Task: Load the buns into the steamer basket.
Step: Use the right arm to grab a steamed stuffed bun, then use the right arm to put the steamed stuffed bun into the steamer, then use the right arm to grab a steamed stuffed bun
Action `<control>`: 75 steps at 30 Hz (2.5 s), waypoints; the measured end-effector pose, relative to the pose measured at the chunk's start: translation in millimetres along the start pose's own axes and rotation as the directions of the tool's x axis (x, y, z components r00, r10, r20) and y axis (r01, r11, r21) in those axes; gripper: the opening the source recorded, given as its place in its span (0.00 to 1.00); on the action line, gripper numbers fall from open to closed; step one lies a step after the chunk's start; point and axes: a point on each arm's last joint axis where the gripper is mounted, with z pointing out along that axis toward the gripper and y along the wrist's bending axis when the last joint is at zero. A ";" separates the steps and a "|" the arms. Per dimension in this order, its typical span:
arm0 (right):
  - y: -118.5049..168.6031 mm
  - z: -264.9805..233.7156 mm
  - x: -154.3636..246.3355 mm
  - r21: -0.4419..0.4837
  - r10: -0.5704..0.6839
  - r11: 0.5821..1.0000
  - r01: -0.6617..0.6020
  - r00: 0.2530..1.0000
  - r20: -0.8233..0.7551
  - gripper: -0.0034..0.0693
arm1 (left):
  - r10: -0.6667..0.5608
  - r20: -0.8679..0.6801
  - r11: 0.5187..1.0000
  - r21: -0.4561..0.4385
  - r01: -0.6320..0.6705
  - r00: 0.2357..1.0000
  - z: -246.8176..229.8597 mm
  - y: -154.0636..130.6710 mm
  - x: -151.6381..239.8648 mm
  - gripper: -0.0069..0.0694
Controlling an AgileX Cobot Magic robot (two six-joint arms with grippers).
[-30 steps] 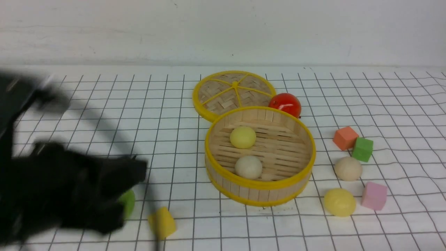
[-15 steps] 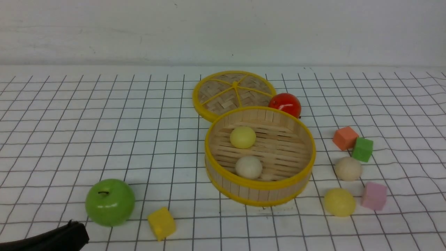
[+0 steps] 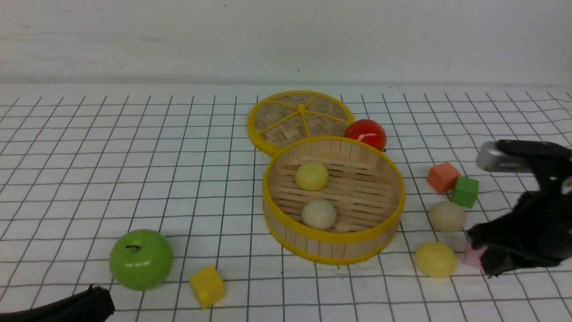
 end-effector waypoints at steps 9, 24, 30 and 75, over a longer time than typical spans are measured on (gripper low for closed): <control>1.8 53.8 -44.0 0.077 0.009 0.997 -0.003 0.997 -0.074 0.50 | 0.001 0.000 1.000 0.000 -0.001 1.000 0.0 0.0 0.0 0.07; -7.1 85.1 -52.3 0.125 0.030 0.992 -0.021 0.997 -0.070 0.46 | 0.026 0.000 1.000 0.000 -0.026 1.000 0.0 0.0 0.0 0.07; -7.8 88.9 -52.5 0.126 0.024 0.992 -0.015 0.997 -0.074 0.36 | 0.026 0.000 1.000 0.000 -0.026 1.000 0.0 0.0 0.0 0.07; 54.8 14.0 -117.0 0.101 -0.178 0.982 0.158 0.956 0.231 0.70 | 0.026 0.022 1.000 -0.003 -0.026 0.999 0.0 0.2 -2.0 0.11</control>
